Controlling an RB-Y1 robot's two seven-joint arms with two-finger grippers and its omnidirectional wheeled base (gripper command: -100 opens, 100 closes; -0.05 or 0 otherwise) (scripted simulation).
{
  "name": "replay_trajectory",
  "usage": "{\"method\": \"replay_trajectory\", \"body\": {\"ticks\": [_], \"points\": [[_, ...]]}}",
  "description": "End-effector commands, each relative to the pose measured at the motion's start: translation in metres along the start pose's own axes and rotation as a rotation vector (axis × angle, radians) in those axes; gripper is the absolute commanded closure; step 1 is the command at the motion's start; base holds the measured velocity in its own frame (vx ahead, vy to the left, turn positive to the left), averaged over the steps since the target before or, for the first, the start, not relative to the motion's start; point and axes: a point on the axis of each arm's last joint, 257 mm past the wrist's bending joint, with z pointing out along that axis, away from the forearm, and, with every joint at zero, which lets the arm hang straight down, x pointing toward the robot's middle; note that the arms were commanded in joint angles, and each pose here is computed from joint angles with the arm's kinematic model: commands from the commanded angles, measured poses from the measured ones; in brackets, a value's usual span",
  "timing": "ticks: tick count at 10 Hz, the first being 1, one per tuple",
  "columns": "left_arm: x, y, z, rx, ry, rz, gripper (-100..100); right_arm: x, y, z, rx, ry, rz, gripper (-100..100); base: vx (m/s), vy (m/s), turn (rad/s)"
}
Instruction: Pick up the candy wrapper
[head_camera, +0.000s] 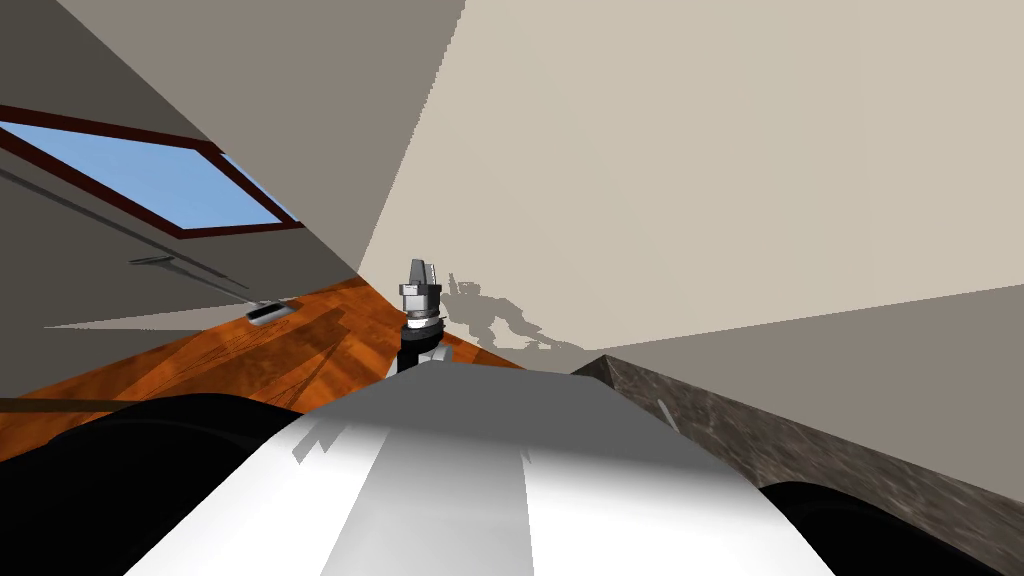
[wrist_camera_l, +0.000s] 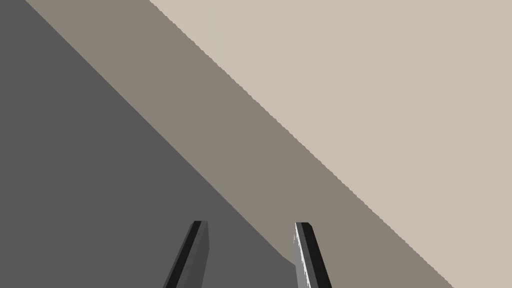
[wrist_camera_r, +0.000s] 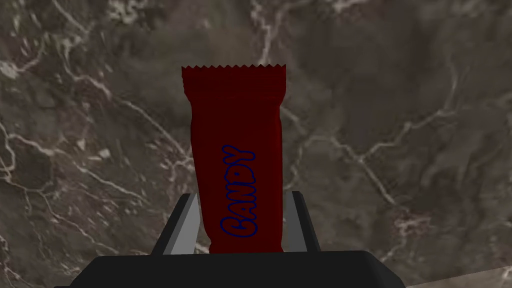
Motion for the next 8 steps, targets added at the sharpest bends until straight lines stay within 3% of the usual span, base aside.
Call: {"method": "replay_trajectory", "body": {"ticks": [1,3,4,5,6,7,8], "points": [[0.000,0.000,0.000,0.000,0.000,0.000,0,0.000,0.000,0.000,0.000,0.000,0.000,100,0.000,0.000,0.000],[0.000,0.000,0.000,0.000,0.000,0.000,0,0.000,0.000,0.000,-0.001,0.000,0.000,100,0.000,0.000,0.000],[0.000,0.000,0.000,0.000,0.000,0.000,0,0.000,0.001,0.000,-0.001,-0.001,0.000,0,0.000,0.000,0.000],[0.000,0.000,0.000,0.000,0.000,0.000,0,0.004,-0.003,-0.012,-0.009,-0.003,-0.006,100,0.003,-0.028,-0.066],[0.000,0.000,0.000,0.000,0.000,0.000,0,0.007,-0.005,-0.020,-0.015,-0.002,-0.012,100,0.025,-0.024,-0.082],[0.000,0.000,0.000,0.000,0.000,0.000,0,0.007,-0.003,-0.015,-0.009,0.000,-0.009,100,0.007,-0.007,-0.024],[0.000,0.000,0.000,0.000,0.000,0.000,0,0.007,-0.003,-0.016,-0.011,0.000,-0.010,0,0.000,0.000,0.000]]}}
